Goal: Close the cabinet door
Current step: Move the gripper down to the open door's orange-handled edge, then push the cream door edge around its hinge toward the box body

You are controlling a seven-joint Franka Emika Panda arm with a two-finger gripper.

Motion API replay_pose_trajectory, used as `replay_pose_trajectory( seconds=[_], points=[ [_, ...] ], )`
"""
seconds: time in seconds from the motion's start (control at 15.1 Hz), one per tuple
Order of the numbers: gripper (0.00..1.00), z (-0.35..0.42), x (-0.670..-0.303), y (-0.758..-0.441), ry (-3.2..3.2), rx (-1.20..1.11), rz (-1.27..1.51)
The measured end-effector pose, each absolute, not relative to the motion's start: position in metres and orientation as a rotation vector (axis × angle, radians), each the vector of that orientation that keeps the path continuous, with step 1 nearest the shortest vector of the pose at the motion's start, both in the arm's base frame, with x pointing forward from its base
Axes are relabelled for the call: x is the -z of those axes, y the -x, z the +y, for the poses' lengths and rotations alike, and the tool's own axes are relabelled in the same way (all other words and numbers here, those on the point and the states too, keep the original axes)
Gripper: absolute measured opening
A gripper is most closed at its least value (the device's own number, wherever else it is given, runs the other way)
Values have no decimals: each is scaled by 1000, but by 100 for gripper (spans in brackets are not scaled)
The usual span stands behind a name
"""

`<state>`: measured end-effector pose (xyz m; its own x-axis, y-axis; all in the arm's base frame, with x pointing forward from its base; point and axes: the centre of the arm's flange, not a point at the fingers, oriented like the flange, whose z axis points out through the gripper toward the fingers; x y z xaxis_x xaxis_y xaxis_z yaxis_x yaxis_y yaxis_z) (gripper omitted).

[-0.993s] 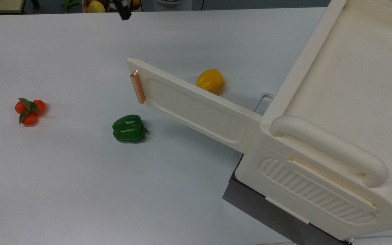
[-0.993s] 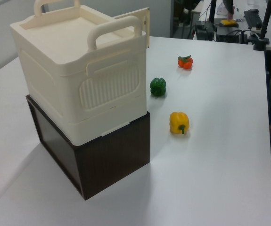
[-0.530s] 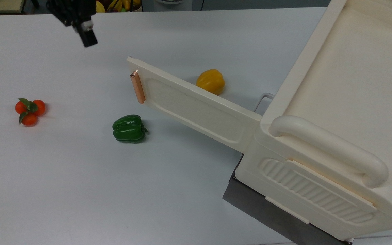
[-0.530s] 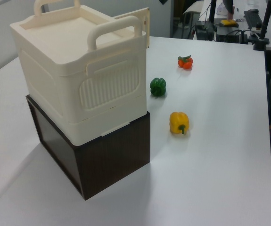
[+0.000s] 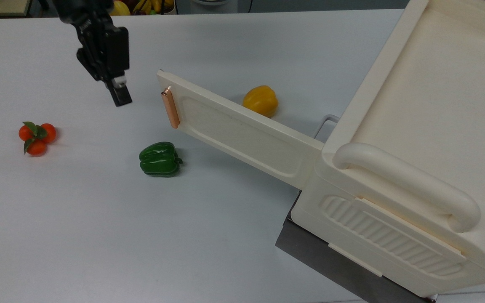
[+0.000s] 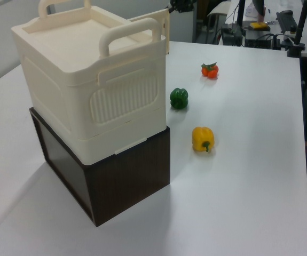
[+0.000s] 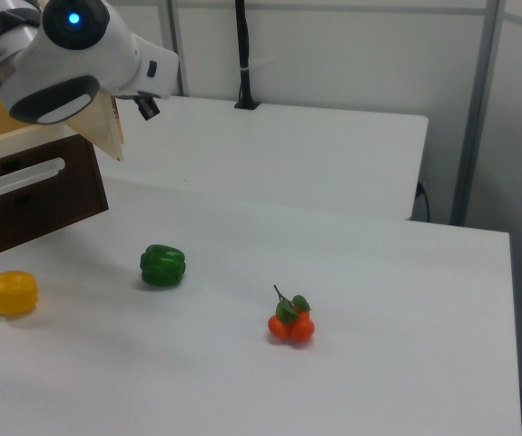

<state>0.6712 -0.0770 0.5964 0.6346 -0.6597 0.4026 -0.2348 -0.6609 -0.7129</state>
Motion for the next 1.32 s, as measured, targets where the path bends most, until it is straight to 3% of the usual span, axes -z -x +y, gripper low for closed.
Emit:
replay_pose_trajectory(
  seconds=[0.53, 1.32],
  points=[
    [1, -39, -590, -679, 2216, 887, 659],
    [1, -8, -573, -673, 2276, 621, 535]
  ],
)
